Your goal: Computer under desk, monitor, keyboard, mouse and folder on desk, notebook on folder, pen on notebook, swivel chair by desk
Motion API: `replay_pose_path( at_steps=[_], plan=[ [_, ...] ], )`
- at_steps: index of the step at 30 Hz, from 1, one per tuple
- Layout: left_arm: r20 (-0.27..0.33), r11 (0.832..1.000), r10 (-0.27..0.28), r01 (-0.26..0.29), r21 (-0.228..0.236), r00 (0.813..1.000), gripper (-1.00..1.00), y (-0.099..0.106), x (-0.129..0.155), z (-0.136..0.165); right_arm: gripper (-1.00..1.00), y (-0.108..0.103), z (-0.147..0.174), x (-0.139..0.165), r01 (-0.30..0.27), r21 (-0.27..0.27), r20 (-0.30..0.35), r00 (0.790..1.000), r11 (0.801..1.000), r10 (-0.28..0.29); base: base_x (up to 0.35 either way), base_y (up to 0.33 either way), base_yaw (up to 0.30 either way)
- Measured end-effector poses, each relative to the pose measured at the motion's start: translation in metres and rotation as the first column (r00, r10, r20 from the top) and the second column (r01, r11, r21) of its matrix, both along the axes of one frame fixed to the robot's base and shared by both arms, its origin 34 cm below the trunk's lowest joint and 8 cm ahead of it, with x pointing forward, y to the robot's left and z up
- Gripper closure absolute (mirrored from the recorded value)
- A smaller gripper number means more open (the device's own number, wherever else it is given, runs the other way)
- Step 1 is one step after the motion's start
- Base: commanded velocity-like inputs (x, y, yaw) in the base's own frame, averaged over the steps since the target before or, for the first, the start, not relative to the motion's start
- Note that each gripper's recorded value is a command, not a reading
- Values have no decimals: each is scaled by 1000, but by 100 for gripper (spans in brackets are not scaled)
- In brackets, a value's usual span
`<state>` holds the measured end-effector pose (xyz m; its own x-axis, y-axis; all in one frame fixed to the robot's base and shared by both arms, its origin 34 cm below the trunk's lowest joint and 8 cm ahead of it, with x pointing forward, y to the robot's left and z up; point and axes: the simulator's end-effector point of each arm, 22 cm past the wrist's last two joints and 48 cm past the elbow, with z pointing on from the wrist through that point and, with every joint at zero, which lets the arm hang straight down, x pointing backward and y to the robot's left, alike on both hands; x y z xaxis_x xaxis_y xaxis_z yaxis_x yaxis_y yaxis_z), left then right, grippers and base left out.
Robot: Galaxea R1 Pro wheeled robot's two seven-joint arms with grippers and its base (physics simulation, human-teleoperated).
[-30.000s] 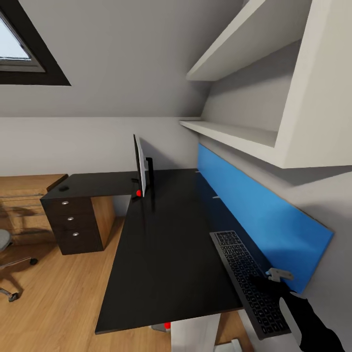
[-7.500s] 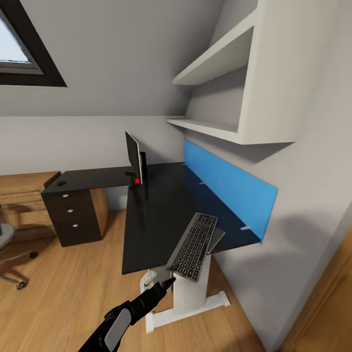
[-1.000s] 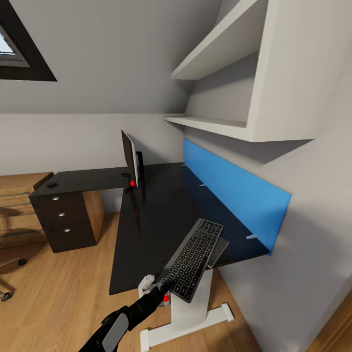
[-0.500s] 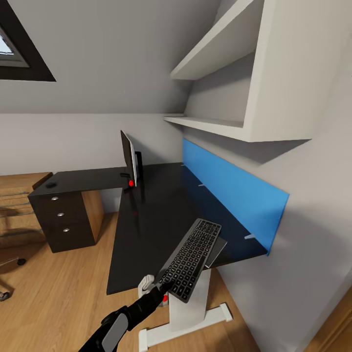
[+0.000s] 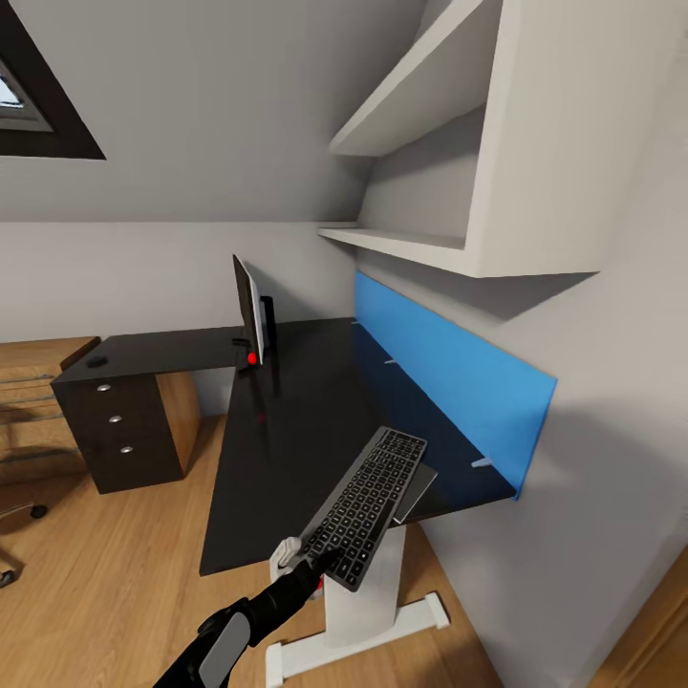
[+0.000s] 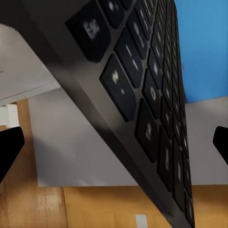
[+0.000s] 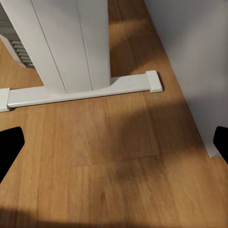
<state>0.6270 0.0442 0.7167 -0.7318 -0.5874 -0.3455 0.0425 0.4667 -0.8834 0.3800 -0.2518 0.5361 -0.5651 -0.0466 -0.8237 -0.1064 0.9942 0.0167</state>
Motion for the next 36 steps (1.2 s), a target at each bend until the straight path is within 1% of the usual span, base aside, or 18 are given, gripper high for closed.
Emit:
replay_pose_path(
  at_steps=[17,25,36],
  plan=[
    [0,1000,0,0,0,1000,-100,0,0,0,-100,0,0,0,0,0,0,1000,1000,0,1,-3,0],
    [0,1000,0,0,-1,1000,-100,0,0,0,-100,0,0,0,0,0,0,1000,1000,0,66,0,0],
    [0,1000,0,0,-1,1000,-100,0,0,0,-100,0,0,0,1,-1,-1,1000,1000,-1,9,0,0]
  ],
)
